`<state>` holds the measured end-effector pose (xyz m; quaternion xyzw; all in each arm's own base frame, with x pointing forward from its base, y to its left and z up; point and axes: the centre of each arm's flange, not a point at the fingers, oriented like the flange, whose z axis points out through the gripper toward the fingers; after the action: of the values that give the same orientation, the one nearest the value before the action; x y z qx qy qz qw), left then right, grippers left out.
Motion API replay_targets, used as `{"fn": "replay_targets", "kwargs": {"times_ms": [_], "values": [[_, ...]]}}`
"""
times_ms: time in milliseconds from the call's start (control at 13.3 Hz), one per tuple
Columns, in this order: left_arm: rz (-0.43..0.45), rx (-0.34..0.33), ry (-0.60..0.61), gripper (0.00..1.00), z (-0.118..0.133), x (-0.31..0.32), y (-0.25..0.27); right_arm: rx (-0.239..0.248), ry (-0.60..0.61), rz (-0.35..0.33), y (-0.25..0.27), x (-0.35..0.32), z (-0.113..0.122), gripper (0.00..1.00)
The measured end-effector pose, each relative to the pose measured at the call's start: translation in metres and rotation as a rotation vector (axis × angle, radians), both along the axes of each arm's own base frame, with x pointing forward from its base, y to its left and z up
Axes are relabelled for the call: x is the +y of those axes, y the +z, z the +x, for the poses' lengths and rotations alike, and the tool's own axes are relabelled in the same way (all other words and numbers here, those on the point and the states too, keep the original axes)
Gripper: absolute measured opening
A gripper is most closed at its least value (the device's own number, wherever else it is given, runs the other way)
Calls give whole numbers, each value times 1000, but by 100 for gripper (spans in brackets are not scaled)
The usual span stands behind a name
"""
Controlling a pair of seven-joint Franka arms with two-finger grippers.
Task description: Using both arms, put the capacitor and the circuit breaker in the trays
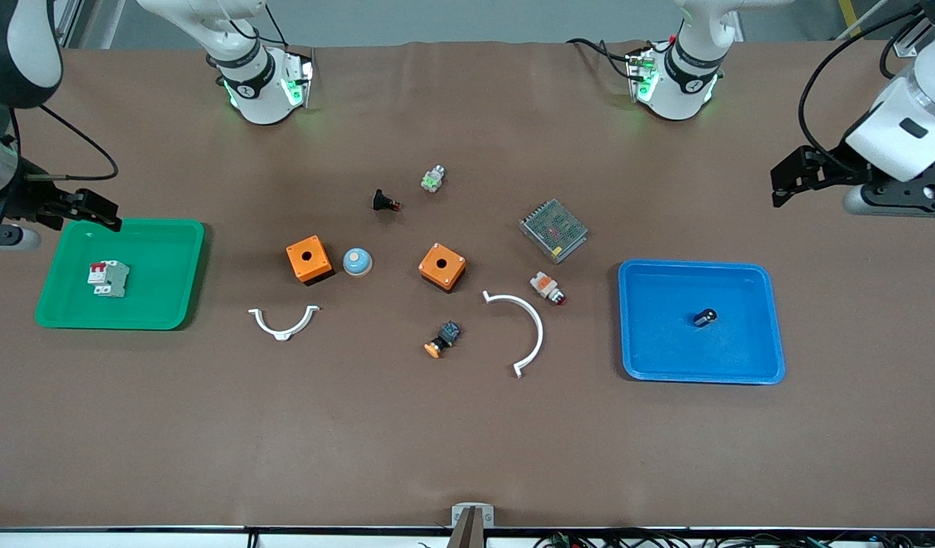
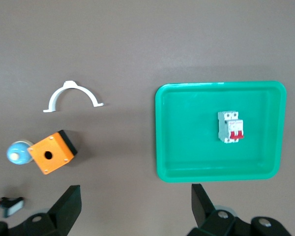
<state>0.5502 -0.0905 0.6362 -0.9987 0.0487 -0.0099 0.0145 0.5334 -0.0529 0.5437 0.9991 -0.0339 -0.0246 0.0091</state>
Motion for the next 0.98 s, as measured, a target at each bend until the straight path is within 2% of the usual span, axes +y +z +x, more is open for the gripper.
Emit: {"fn": "replay_targets", "kwargs": {"times_ms": [150, 526, 827, 977], "values": [[0, 0, -1, 100, 0, -1, 0, -2, -17, -2, 17, 14, 1, 99], [0, 0, 3, 100, 0, 2, 1, -59, -28, -5, 46, 12, 7, 100], [-1, -8, 8, 100, -1, 4, 6, -109, -34, -13, 60, 8, 37, 100], [1, -2, 14, 100, -1, 8, 6, -119, -35, -16, 60, 7, 51, 100]]}}
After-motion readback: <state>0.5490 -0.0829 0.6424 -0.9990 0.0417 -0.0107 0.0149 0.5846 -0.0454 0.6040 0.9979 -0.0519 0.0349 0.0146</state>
